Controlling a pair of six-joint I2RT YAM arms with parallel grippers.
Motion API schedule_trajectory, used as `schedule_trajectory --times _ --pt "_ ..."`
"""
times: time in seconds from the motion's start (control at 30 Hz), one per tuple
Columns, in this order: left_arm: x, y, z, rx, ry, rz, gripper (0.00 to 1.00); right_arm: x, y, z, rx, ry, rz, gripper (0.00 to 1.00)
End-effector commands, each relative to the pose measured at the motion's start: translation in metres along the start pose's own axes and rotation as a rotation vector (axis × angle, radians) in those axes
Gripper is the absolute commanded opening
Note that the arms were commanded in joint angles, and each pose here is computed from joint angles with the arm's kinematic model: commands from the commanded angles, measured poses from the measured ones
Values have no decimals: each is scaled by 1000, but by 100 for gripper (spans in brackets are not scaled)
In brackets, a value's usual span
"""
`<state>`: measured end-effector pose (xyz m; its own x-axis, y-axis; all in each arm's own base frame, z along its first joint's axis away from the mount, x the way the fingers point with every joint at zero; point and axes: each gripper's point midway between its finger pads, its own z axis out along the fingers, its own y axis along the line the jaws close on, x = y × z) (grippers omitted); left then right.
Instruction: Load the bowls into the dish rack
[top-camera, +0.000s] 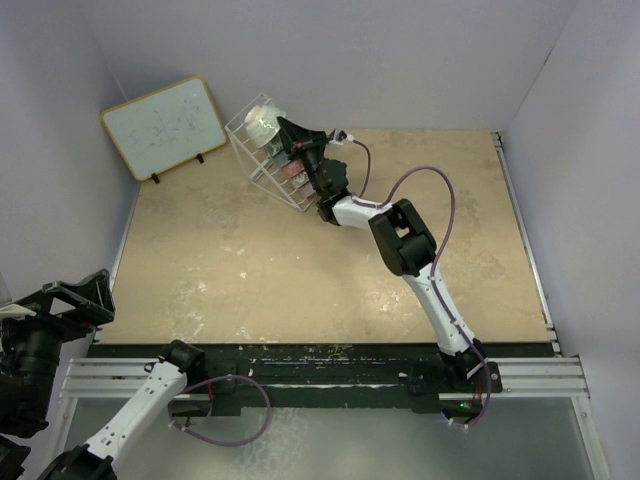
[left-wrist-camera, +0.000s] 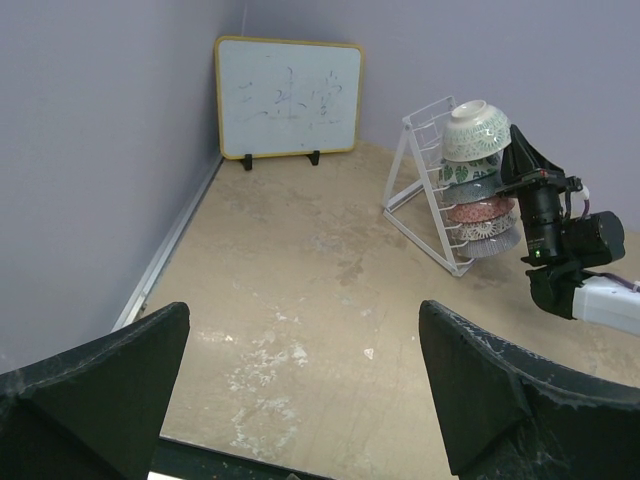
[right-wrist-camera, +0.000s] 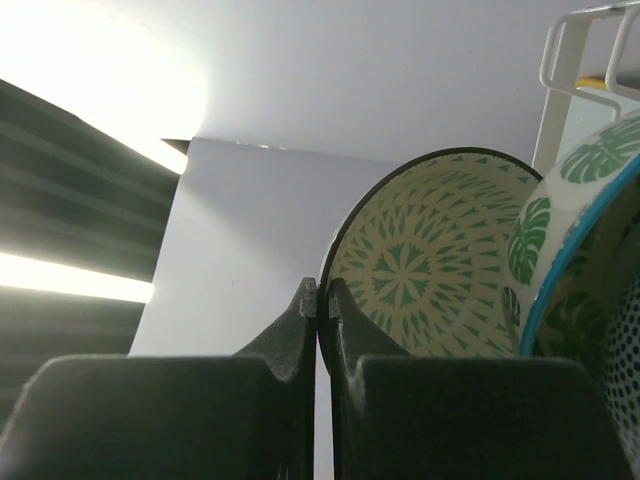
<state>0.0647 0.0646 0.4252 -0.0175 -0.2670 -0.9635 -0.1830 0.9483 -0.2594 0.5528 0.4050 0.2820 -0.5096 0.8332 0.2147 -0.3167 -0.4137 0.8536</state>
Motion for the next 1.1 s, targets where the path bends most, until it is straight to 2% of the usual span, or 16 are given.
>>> schedule_trajectory --times 0.0,0.87,1.07 --pt "-6 1 -2 1 -23 -26 99 8 90 14 -234 2 70 0" --pt "-9 0 0 6 -22 -28 99 -24 62 22 -152 -65 39 0" --pt "-8 1 0 4 -20 -32 99 -25 42 26 -94 -54 27 0"
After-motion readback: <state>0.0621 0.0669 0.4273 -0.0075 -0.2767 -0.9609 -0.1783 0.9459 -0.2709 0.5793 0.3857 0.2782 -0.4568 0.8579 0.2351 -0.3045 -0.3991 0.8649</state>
